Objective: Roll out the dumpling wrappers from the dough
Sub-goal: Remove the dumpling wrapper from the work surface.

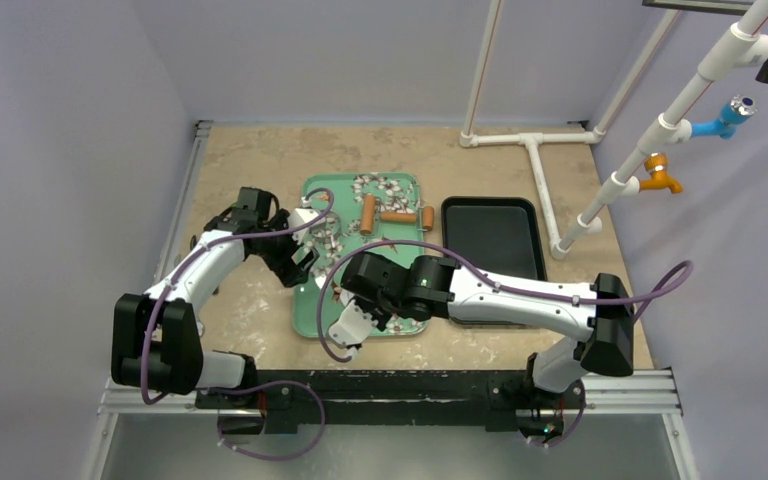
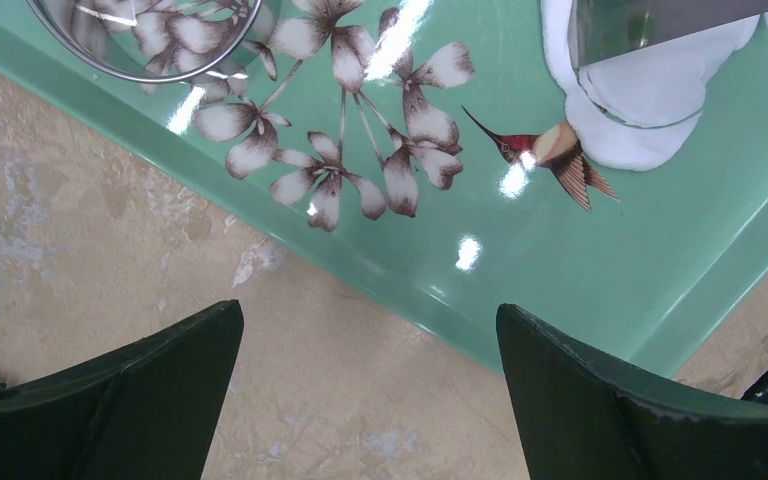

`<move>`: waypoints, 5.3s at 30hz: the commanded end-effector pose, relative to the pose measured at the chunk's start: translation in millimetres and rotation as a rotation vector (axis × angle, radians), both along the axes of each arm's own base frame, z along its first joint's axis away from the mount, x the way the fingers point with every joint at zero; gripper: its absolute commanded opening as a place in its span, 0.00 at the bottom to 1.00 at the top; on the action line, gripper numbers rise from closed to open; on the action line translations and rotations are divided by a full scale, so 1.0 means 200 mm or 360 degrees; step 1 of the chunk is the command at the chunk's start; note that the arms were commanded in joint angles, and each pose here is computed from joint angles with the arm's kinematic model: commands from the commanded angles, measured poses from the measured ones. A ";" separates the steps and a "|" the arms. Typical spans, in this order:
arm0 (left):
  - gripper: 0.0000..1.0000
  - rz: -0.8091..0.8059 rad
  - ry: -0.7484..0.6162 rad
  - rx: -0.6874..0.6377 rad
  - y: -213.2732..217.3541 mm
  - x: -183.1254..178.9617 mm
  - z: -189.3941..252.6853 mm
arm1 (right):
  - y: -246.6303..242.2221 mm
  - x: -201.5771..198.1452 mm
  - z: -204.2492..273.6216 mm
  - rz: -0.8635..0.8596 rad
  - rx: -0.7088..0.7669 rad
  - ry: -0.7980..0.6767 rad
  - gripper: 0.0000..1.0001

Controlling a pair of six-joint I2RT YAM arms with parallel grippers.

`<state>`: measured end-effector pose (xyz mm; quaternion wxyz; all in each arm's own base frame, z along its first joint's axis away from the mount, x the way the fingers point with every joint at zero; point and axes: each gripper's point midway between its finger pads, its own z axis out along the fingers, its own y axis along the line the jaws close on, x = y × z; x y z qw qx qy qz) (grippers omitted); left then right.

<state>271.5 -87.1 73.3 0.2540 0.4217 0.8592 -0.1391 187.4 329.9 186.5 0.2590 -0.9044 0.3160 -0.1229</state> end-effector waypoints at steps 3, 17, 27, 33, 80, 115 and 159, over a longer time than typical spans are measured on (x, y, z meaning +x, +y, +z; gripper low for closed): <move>1.00 -0.0020 -0.0068 -0.0045 -0.02 0.05 0.07 | 0.07 0.03 0.09 -0.0014 0.0100 -0.0064 0.00; 1.00 -0.0025 -0.0057 -0.0051 -0.02 0.05 0.06 | 0.13 0.03 0.05 0.0040 0.0052 -0.0137 0.00; 1.00 -0.0026 -0.0062 -0.0052 -0.02 0.05 0.07 | 0.20 0.04 0.03 0.0000 0.0128 -0.0175 0.00; 1.00 0.0004 -0.0044 0.0004 0.01 0.06 0.04 | 0.21 0.10 0.06 -0.0105 0.0186 -0.0260 0.00; 1.00 0.0071 -0.0007 -0.0078 0.01 0.08 0.08 | 0.26 -0.03 0.16 -0.0161 0.0653 0.0107 0.00; 1.00 0.0048 0.0060 -0.0118 -0.01 0.07 0.06 | 0.20 0.04 0.03 -0.0225 0.0589 0.0220 0.00; 1.00 0.0108 0.0125 0.0002 0.06 0.09 -0.02 | -0.01 0.24 -0.05 -0.0552 0.0493 -0.0037 0.00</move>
